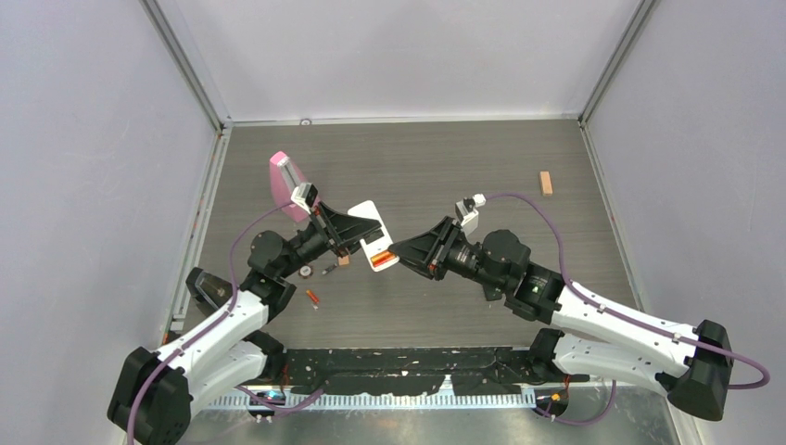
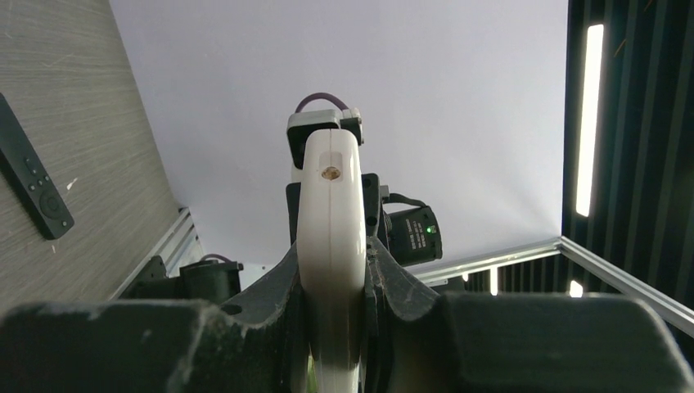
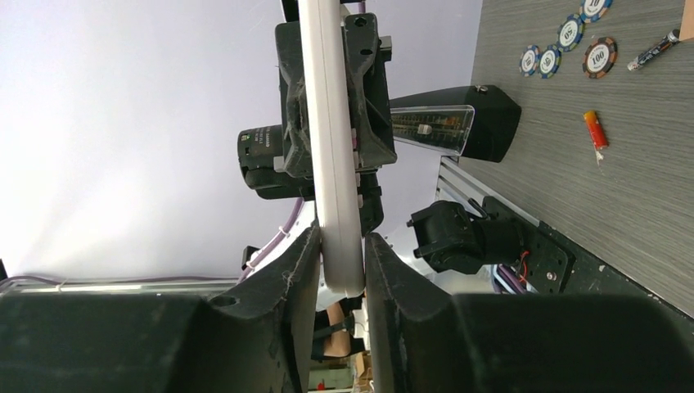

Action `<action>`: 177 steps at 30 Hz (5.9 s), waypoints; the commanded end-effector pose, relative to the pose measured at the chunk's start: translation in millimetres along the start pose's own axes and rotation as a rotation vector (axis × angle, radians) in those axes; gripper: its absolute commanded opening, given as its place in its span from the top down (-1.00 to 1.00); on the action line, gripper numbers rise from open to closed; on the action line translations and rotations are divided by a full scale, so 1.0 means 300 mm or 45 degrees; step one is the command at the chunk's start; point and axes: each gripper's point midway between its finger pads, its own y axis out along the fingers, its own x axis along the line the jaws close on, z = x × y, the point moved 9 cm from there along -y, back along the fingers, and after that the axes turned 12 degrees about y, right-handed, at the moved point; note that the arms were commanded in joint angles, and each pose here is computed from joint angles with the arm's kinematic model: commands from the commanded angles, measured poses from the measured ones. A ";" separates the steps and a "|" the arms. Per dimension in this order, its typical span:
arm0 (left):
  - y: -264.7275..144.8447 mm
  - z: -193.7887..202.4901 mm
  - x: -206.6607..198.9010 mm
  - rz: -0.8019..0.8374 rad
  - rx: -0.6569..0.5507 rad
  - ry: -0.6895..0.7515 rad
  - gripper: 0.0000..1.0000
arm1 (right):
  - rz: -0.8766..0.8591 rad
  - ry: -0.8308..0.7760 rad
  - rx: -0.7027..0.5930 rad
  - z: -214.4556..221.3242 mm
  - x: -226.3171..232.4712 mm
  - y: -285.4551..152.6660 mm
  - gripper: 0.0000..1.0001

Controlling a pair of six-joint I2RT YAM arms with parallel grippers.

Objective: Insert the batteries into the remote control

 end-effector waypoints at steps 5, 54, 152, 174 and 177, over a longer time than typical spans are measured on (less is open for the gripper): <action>0.019 -0.003 -0.108 0.169 -0.041 0.094 1.00 | 0.039 -0.054 0.032 0.008 -0.018 0.016 0.37; -0.029 0.026 -0.082 0.015 -0.010 0.243 1.00 | 0.039 -0.397 0.132 0.009 0.027 0.007 0.12; -0.090 0.032 -0.042 0.016 0.193 0.266 1.00 | -0.096 -0.442 0.411 0.036 0.017 -0.012 -0.56; -0.224 -0.051 0.060 -0.072 -0.449 0.054 1.00 | 1.105 -1.116 -0.088 -0.322 -0.231 0.086 -0.22; -0.225 -0.057 0.050 -0.089 -0.471 0.053 1.00 | 1.240 -1.168 0.012 -0.353 -0.304 0.165 -0.26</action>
